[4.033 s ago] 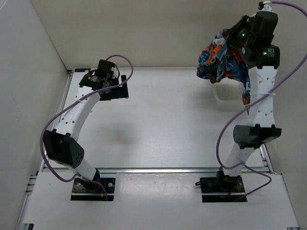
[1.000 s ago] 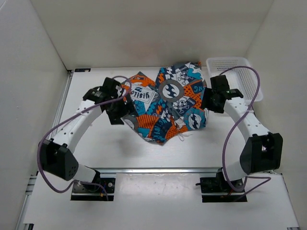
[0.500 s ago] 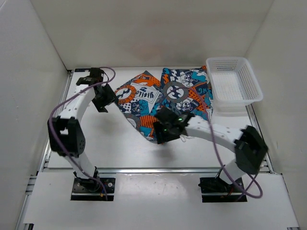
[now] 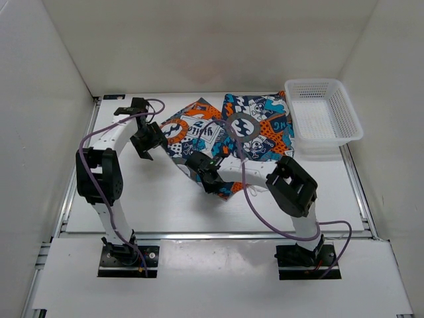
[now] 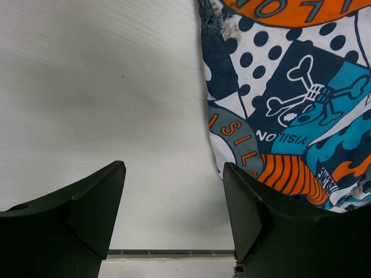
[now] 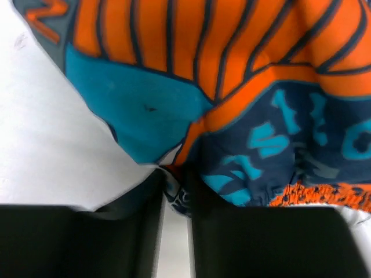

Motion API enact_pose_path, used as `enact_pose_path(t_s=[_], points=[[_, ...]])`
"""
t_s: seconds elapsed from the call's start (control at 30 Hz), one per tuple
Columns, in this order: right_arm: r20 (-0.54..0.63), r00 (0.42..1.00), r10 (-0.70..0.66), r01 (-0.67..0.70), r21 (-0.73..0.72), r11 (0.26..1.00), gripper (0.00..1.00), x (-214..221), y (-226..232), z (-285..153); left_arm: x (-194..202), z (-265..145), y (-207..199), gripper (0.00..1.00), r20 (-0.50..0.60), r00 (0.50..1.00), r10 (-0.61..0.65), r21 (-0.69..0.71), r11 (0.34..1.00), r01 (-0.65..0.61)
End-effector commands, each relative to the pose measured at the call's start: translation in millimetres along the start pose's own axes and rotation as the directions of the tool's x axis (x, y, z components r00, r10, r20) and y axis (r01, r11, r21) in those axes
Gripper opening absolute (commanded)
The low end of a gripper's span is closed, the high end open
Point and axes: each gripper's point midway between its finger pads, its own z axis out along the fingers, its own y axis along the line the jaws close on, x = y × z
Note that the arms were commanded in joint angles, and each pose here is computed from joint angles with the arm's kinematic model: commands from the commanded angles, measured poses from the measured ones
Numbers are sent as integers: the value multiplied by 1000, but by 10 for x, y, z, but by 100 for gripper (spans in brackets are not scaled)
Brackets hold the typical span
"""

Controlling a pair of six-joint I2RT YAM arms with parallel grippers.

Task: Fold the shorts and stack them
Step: Flatten the shorts out

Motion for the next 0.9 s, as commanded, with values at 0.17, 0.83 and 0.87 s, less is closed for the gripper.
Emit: enact_pose_path(t_s=[0.17,0.83,0.87], points=[[-47,995,93,-87,121,989,0,745,-620,-238,75,-197,6,80,38,999,33,38,999,-35],[33,830,556,-551,-101,828,94,1127,-1063,-1259,887,-16,441,99,-4,1000,12,-79,997,-12],[27,792,610,-603,-124,788,94,1097,-1092,-1276,858,30,456,99,-5,1000,3,-83,997,-3]])
